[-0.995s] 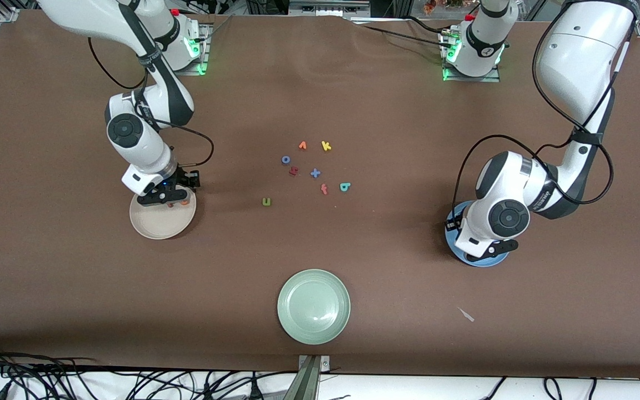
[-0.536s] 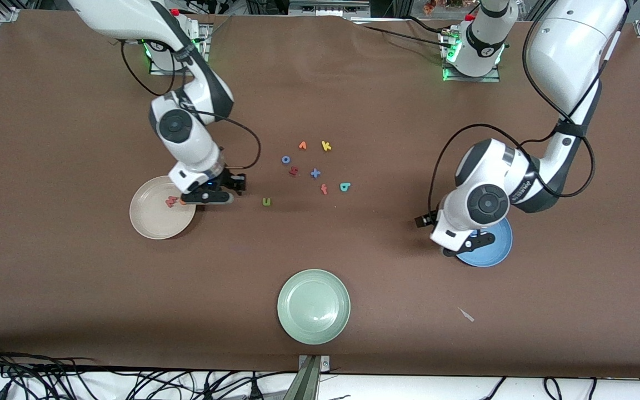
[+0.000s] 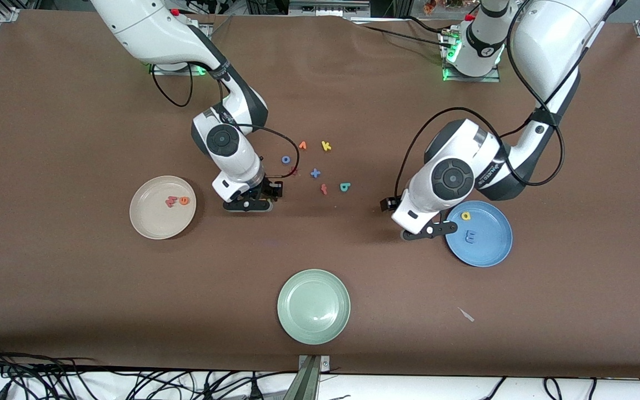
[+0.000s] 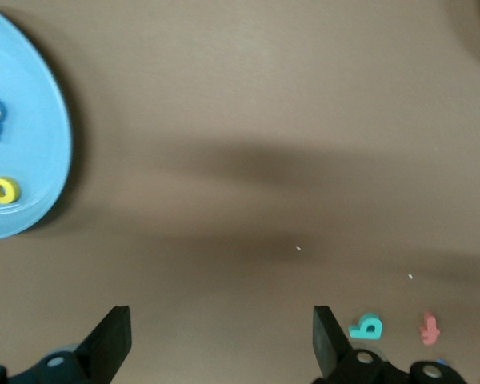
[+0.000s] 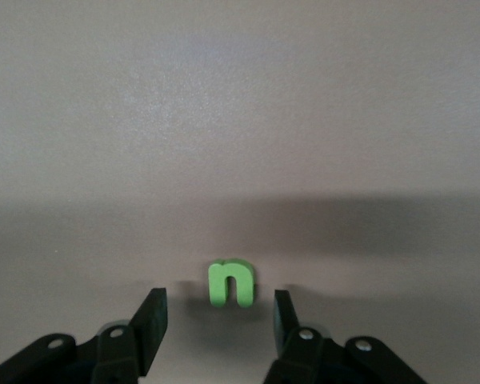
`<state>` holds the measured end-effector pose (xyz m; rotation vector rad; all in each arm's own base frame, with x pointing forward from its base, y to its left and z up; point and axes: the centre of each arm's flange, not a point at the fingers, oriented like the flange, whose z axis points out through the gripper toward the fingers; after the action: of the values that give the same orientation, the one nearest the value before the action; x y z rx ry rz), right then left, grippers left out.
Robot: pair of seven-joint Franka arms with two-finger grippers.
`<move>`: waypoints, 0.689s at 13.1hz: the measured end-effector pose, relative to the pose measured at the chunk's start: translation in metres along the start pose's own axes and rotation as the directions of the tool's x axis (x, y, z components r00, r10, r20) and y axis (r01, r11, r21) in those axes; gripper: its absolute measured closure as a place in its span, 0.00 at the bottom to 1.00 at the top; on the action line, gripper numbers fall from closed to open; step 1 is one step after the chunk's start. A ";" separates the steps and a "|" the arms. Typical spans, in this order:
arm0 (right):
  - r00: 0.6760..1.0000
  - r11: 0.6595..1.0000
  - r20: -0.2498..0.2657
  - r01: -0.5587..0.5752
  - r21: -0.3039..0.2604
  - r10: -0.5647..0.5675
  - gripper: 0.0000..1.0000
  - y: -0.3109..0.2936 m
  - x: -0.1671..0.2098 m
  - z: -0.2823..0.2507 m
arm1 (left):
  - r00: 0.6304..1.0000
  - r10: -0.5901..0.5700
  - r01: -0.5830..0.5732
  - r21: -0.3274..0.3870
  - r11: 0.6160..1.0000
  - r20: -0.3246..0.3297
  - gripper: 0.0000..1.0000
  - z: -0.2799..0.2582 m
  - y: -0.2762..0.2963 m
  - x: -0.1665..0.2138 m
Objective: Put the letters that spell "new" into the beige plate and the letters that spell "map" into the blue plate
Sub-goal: 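Grasp green n with the right gripper while the left gripper grasps teal b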
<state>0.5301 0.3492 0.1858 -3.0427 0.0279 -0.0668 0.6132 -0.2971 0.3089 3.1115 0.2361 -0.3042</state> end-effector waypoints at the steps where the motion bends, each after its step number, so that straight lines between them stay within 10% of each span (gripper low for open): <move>1: 1.000 1.000 0.000 0.007 -0.003 -0.007 0.38 0.000 -0.001 0.003 | 1.000 0.028 -0.028 -0.009 1.000 -0.011 0.00 -0.001 0.005 -0.002; 5: 0.999 0.999 0.001 0.032 -0.018 -0.032 0.41 0.000 -0.003 0.011 | 0.989 0.132 -0.136 -0.057 0.989 -0.069 0.00 0.011 0.058 -0.029; 9: 0.999 0.999 -0.012 0.039 -0.021 -0.040 0.74 0.001 0.000 0.004 | 0.965 0.240 -0.248 -0.060 0.967 -0.106 0.04 0.050 0.110 -0.063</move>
<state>0.5299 0.3488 0.1814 -3.0641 -0.0307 -0.0885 0.5586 -0.4165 0.2711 3.0406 -0.1341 -0.1357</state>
